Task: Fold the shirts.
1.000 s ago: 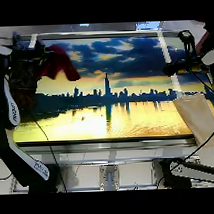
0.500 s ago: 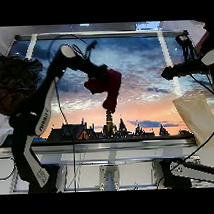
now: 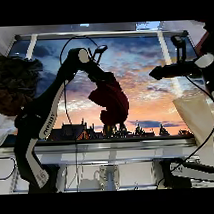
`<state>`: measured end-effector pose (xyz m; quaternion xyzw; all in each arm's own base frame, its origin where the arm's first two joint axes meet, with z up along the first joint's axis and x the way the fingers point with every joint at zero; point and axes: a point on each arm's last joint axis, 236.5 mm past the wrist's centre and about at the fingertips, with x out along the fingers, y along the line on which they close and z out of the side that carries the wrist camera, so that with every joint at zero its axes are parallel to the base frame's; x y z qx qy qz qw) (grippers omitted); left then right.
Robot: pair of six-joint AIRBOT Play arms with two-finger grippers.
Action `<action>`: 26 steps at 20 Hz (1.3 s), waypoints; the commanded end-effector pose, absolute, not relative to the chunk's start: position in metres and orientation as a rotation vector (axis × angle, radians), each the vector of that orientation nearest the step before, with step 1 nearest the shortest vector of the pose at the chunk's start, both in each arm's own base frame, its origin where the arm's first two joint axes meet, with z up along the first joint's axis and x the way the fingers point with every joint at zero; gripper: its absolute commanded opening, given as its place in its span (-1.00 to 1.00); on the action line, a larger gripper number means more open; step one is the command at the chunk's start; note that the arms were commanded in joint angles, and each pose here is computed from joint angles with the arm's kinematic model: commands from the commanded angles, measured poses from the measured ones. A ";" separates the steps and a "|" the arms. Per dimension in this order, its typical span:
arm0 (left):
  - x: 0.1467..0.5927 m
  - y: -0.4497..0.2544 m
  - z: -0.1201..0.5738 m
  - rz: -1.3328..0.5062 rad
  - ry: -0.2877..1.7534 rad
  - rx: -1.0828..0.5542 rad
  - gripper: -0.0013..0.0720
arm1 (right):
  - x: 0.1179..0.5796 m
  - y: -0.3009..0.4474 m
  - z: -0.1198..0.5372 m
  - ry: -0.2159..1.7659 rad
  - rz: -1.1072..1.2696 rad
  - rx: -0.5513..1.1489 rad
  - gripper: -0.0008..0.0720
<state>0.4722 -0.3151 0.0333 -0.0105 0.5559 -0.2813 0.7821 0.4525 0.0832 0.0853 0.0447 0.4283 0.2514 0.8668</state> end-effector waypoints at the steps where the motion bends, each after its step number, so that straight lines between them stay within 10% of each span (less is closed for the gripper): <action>1: 0.514 -0.268 0.015 -0.365 1.158 -0.080 0.94 | 0.441 0.128 0.031 0.987 0.600 0.185 0.03; 13: 0.532 -0.321 -0.050 -0.488 1.212 -0.418 0.93 | 0.414 0.185 -0.045 1.160 0.706 0.068 0.03; 14: 0.536 -0.321 -0.050 -0.474 1.198 -0.436 0.80 | 0.414 0.184 -0.045 1.163 0.707 0.069 0.03; 16: 0.541 -0.320 -0.050 -0.478 1.178 -0.427 -0.65 | 0.413 0.184 -0.045 1.166 0.707 0.072 0.03; 17: 0.540 -0.321 -0.050 -0.492 1.174 -0.409 -0.94 | 0.409 0.187 -0.044 1.179 0.719 0.087 0.03; 21: 0.537 -0.320 -0.052 -0.495 1.189 -0.401 -0.93 | 0.347 0.229 -0.012 1.326 0.984 0.277 0.02; 24: 0.538 -0.320 -0.052 -0.495 1.185 -0.404 -0.94 | 0.299 0.273 0.050 1.297 1.317 0.427 -0.57; 26: 0.537 -0.321 -0.051 -0.497 1.188 -0.407 -0.94 | 0.273 0.283 0.040 1.364 1.366 0.334 -0.60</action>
